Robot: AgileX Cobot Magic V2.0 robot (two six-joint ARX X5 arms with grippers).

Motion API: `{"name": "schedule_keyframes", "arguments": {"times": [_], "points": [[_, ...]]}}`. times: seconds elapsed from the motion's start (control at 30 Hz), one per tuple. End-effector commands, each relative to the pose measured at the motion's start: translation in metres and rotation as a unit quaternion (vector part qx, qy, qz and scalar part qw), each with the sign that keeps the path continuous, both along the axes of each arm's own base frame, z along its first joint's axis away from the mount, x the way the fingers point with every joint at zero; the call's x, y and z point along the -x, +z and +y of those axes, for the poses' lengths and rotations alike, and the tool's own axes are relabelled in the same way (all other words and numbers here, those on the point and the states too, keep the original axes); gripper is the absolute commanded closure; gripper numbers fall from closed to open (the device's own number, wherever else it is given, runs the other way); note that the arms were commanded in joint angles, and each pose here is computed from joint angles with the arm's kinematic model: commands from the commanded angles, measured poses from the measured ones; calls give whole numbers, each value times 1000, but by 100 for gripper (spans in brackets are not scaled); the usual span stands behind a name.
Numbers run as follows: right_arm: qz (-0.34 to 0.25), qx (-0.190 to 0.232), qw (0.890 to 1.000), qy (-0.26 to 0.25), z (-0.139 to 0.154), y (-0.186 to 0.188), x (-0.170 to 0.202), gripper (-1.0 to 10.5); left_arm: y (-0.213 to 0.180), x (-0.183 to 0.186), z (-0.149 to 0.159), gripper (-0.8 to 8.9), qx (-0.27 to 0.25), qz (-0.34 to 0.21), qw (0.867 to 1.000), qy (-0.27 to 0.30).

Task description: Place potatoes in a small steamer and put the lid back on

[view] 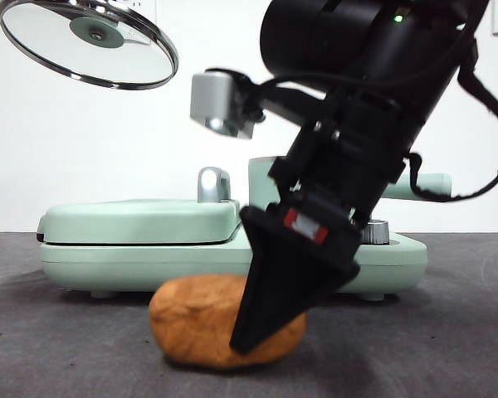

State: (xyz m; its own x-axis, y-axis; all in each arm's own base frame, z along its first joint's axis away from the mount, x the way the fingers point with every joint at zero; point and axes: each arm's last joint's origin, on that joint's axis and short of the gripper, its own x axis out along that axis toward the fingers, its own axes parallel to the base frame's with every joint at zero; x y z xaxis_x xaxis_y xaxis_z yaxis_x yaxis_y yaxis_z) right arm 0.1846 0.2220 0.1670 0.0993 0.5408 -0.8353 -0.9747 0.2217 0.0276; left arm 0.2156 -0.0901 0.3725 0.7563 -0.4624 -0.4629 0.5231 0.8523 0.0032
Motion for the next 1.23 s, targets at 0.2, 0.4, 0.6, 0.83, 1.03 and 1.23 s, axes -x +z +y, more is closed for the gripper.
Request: {"name": "schedule_keyframes", "arguments": {"times": [0.2, 0.4, 0.6, 0.83, 1.03, 1.23], "points": [[-9, -69, 994, -83, -29, 61, 10, 680, 8, 0, 0, 798, 11, -18, 1000, 2], [2, -135, 957, -255, -66, 115, -1, 680, 8, 0, 0, 798, 11, -18, 1000, 2], [-9, -142, 938, -315, -82, 151, -31, 680, 8, 0, 0, 798, 11, -18, 1000, 2], [-24, -148, 921, -361, -84, 175, -89, 680, 8, 0, 0, 798, 11, -18, 1000, 2], [-20, -127, 922, -365, -71, 164, -139, 680, 8, 0, 0, 798, 11, -18, 1000, 2], [-4, -106, 922, -372, -58, 140, -173, 680, 8, 0, 0, 798, 11, -18, 1000, 2]]}}
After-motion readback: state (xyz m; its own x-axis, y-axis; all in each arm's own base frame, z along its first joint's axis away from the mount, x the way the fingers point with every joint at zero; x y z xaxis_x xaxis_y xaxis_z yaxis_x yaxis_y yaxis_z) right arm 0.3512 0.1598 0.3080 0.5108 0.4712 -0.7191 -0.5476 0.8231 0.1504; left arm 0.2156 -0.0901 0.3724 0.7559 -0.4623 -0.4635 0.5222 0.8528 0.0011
